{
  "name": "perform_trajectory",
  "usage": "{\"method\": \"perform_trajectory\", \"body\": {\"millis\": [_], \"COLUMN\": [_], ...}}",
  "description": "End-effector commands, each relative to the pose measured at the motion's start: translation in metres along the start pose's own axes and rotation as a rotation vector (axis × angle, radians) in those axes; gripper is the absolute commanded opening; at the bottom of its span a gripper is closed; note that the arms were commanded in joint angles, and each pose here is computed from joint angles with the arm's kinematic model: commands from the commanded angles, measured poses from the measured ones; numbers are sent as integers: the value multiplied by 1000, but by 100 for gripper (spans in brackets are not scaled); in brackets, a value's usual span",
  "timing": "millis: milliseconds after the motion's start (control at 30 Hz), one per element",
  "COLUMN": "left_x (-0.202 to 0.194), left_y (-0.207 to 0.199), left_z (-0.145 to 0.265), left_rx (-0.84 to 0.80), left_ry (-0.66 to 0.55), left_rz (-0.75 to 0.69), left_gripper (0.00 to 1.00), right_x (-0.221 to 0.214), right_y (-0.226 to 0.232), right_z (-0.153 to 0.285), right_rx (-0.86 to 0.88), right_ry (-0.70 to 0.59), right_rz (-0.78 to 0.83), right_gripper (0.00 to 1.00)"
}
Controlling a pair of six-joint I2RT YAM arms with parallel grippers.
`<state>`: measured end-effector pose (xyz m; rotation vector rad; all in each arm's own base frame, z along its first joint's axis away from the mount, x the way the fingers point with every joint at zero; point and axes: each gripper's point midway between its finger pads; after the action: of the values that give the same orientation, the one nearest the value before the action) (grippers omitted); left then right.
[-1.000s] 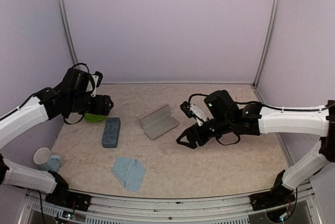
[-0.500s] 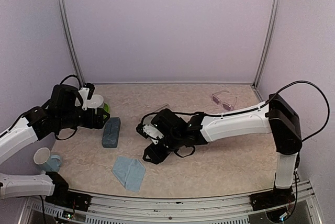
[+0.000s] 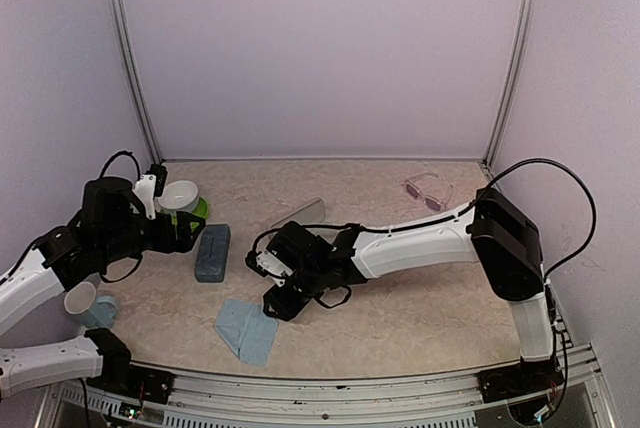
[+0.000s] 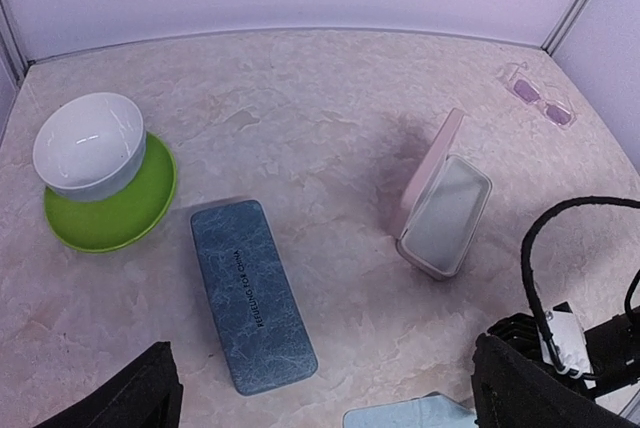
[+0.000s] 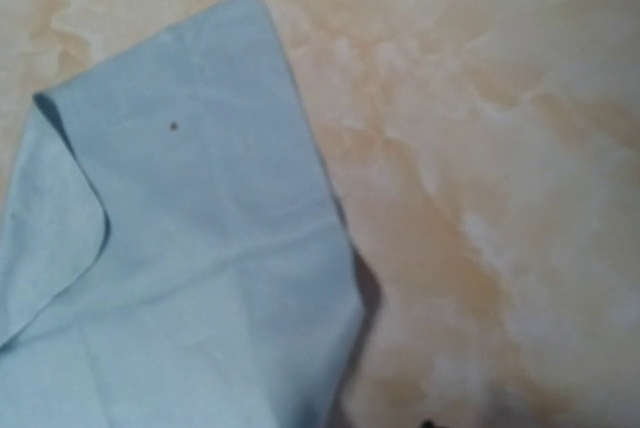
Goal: Organize the sunglasses
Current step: Move the glasses cleaning cloth to the center of the board.
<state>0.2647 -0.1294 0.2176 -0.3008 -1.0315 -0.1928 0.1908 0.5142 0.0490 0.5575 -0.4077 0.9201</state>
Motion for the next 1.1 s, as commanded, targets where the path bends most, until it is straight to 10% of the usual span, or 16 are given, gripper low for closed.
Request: {"method": "perform_trajectory", "body": {"millis": [0, 1067], "left_x": [9, 5], "left_y": [2, 2], "left_z": [4, -1], "left_rx": [-1, 4], "left_ry": [-60, -52], "left_rz": [8, -1], "left_gripper": [99, 99], "right_x": [-9, -39], "right_y": [13, 4], "right_z": [-12, -15], "right_rx": [11, -42], "right_ry": [49, 99], "right_rz": [37, 58], "right_gripper": [41, 0]}}
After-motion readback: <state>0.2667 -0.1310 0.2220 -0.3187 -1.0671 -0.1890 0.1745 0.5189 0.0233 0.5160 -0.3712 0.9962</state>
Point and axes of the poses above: each gripper's point midway between its finger pads, its own z axis back along the fingers, its own y axis along the line the jaws close on, x = y × z, and after that the axes turned 2 degrees about -z, right-handed
